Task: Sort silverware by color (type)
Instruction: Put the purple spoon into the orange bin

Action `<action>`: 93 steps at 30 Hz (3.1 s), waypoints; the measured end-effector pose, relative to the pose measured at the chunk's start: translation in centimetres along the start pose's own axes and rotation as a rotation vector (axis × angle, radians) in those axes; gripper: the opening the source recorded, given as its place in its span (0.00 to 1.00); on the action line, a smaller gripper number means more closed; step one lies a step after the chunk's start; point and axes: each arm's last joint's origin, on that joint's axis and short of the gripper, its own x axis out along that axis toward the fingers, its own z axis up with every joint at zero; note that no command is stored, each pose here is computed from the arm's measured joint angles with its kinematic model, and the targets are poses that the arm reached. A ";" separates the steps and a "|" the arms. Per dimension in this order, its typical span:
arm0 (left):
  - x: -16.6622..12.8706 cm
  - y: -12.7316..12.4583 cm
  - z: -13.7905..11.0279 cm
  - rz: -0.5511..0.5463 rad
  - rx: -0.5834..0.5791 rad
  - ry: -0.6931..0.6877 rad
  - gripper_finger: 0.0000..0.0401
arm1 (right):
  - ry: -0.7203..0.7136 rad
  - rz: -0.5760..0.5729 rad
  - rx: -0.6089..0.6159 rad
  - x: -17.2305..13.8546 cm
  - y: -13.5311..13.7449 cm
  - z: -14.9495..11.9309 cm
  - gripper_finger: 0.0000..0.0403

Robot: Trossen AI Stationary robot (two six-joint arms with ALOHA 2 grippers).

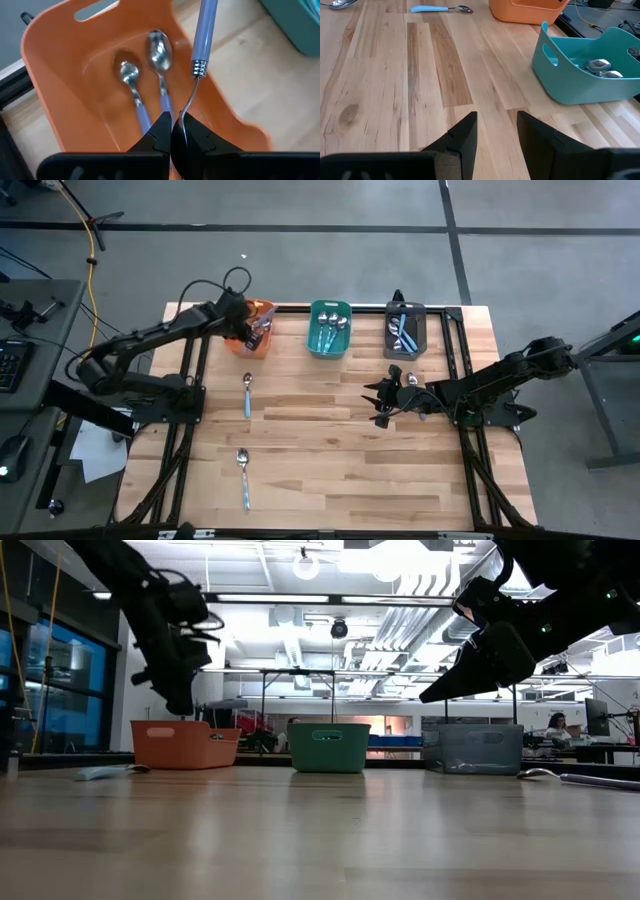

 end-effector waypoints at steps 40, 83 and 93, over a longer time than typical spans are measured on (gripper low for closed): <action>-3.5 -0.2 -1.8 -0.048 0.077 -0.359 0.15 | 0.001 0.000 0.011 0.0 0.0 0.0 0.31; -2.2 -8.7 -13.9 -0.427 0.561 -0.623 0.05 | 0.679 -0.354 0.454 -4.1 -1.6 -3.2 0.31; -2.2 -8.7 -13.9 -0.427 0.556 -0.614 0.05 | 0.790 -0.495 0.628 -4.5 -4.0 -4.5 0.31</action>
